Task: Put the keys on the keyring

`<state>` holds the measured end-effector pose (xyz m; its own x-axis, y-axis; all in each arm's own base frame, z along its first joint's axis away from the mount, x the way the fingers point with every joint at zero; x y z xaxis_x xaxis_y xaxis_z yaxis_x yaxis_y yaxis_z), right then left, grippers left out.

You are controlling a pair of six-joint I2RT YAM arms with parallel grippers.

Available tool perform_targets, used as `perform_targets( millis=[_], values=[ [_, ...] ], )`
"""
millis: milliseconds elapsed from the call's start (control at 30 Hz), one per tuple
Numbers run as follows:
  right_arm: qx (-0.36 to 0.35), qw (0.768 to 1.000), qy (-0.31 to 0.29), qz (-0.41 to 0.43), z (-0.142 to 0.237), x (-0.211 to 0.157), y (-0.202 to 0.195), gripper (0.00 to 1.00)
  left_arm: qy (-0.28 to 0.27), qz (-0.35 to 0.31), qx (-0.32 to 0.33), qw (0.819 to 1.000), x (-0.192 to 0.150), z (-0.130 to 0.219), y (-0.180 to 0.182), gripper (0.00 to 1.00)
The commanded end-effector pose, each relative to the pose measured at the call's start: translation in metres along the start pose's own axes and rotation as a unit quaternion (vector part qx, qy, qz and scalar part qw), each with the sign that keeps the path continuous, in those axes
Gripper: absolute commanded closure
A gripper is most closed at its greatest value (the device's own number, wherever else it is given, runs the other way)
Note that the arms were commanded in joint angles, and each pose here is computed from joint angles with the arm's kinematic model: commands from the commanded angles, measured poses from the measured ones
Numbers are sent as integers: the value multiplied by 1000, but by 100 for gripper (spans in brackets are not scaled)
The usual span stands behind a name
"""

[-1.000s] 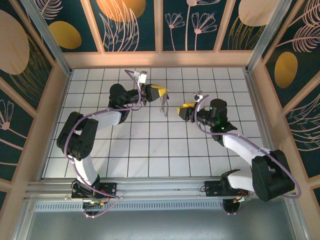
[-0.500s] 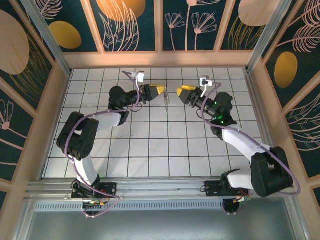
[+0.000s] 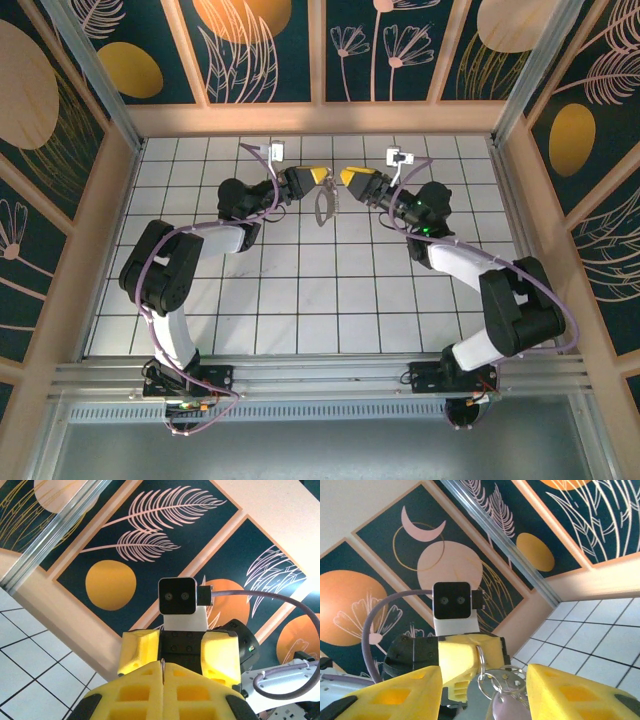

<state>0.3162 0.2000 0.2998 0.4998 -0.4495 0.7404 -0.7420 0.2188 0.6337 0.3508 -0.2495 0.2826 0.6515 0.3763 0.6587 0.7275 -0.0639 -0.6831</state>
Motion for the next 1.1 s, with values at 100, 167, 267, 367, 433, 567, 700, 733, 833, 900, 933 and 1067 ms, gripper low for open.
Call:
perform_targets(
  millis=[100,167,267,367,433,567,700,733,833,900,933,1067],
  values=[
    [53,998,-10,18,-16,9,16,54,-12,-8,-18,1000,-2,-2,-4,100],
    [54,998,-10,15,-17,8,14,54,-13,-8,-18,1000,-3,-2,-4,100],
    [58,998,-6,12,-21,6,14,56,-14,-8,-18,1000,-2,-2,-4,100],
    [61,998,-2,10,-23,4,13,59,-12,-8,-19,1000,-2,-3,-4,100],
    [62,998,1,9,-24,3,13,61,-13,-9,-20,1000,-2,-3,-4,100],
    [65,998,8,7,-28,0,13,65,-13,-9,-20,1000,-1,-4,-3,100],
    [66,998,12,7,-29,-2,12,77,-13,-8,-19,1000,-1,-5,-2,100],
    [66,998,13,7,-29,-2,12,80,-14,-10,-20,1000,0,-5,-3,100],
    [64,998,16,6,-29,-3,11,86,-14,-10,-20,1000,0,-6,-3,100],
    [64,998,19,5,-29,-5,10,87,-13,-9,-19,1000,0,-6,-2,100],
    [63,998,20,5,-28,-5,9,90,-13,-9,-19,1000,0,-6,-2,100],
    [61,998,25,8,-28,-7,9,100,-12,-10,-16,1000,1,-7,0,100]
  ],
)
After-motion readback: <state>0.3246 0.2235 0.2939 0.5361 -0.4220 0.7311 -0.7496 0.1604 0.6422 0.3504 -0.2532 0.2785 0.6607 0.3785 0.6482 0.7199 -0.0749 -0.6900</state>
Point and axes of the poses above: each hand's point on the last joint's axis, 136 mm out from that joint toward the fingers, its own z axis back along the fingers, its own y axis along the line the jaws close on, x = y × z, the point moved 7 cm from there along z, back along the fingers, and after that the axes turned 1 degree about z, right-handed, at the moved point
